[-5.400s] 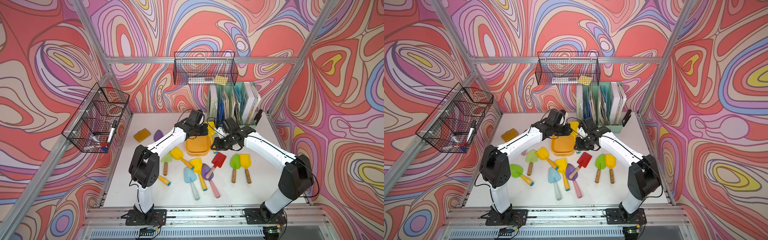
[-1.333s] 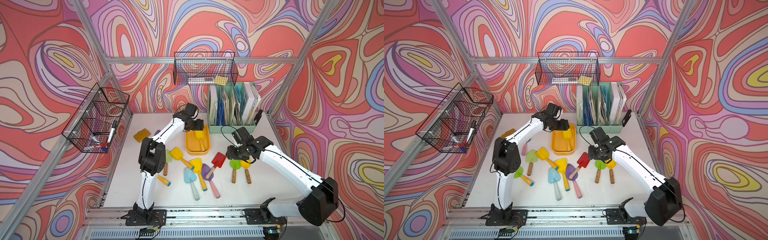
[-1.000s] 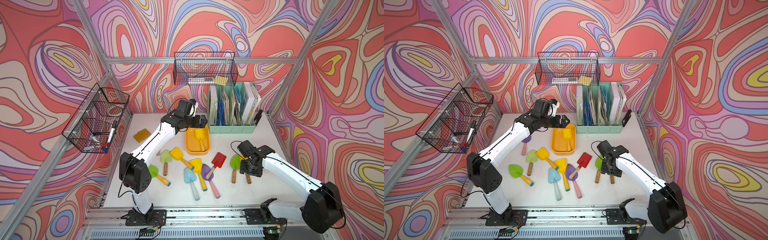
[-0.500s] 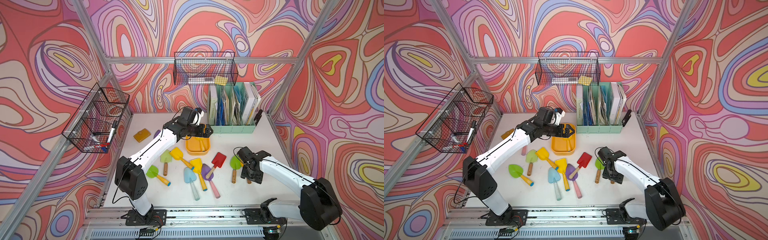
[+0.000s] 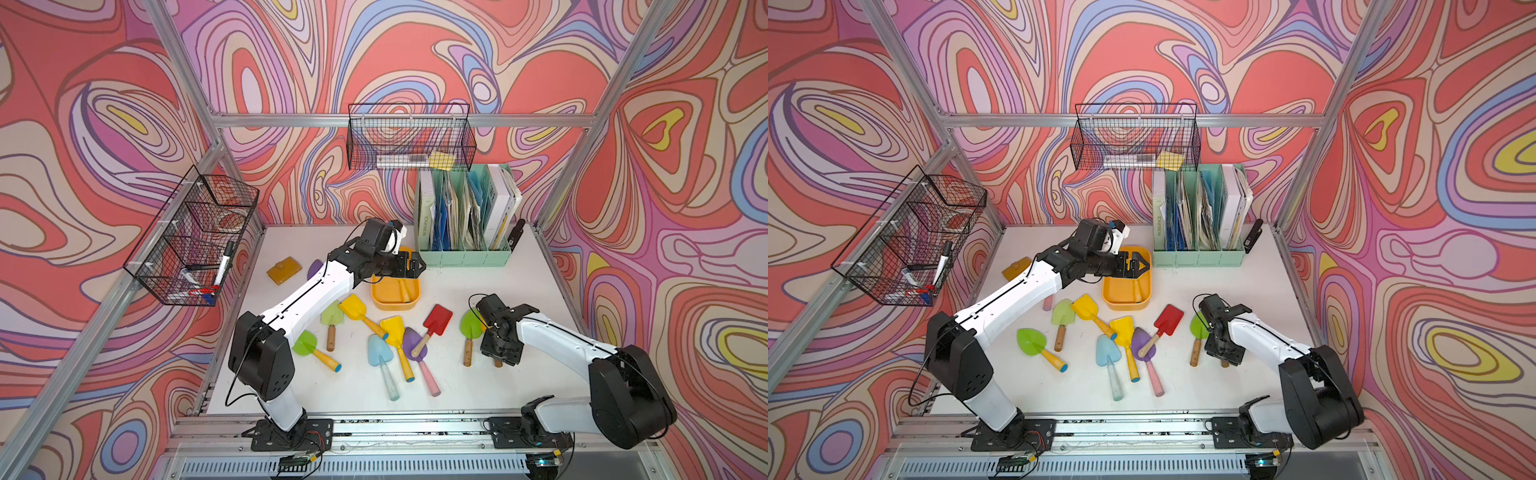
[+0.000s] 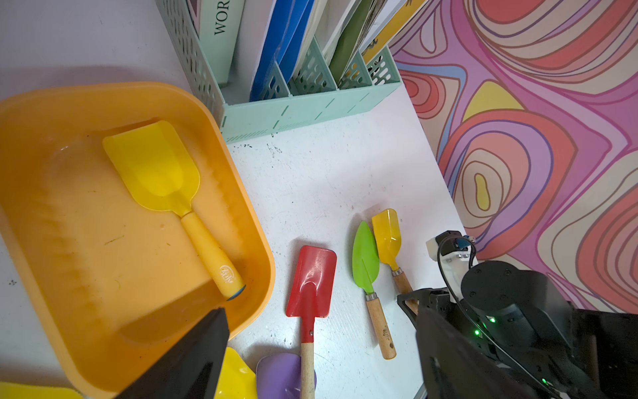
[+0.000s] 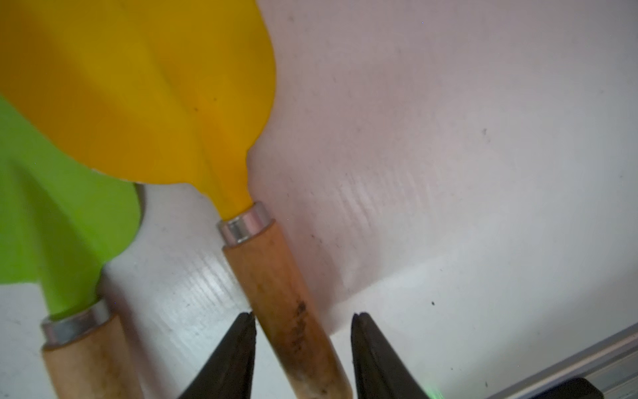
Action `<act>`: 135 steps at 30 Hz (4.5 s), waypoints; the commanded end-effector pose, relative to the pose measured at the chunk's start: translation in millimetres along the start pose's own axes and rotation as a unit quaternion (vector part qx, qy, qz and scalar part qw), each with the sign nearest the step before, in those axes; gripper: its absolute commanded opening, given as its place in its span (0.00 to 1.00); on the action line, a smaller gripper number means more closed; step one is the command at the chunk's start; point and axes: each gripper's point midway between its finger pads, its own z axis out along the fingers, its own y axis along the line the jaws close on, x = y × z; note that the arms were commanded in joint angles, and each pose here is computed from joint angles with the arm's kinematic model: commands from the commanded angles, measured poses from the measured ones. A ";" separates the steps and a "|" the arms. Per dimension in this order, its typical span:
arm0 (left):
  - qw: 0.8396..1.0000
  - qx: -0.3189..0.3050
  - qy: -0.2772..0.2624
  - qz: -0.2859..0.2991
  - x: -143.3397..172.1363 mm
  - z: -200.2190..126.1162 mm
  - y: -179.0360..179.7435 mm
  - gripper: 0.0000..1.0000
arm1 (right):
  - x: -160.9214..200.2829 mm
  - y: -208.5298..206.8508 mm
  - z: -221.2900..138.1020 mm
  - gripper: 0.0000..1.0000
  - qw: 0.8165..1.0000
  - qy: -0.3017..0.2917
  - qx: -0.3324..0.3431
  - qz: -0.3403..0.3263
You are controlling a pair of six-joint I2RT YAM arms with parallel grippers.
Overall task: Put the shovel into the storage box
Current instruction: Pick up the shovel from the center of the board, then place the shovel in the storage box.
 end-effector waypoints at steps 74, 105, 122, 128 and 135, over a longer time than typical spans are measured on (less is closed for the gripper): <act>0.994 -0.103 0.033 -0.031 27.6 82.3 12.2 0.25 | -24.9 195.6 -148.0 0.00 0.925 -0.054 -0.278 -0.252; 0.988 -0.155 0.026 -0.011 13.3 62.7 27.8 0.00 | -30.0 184.3 -173.2 0.54 0.927 -0.087 -0.273 -0.243; 0.980 -0.194 -0.006 -0.046 -33.7 44.7 118.7 0.00 | -22.2 168.1 -167.6 0.54 0.930 -0.085 -0.262 -0.242; 0.979 -0.198 0.004 -0.038 -31.2 71.4 140.2 0.00 | -21.5 166.2 -165.8 0.53 0.932 -0.083 -0.259 -0.239; 0.977 -0.213 0.009 -0.020 -32.3 94.1 157.1 0.00 | -20.3 163.3 -162.3 0.53 0.935 -0.080 -0.254 -0.235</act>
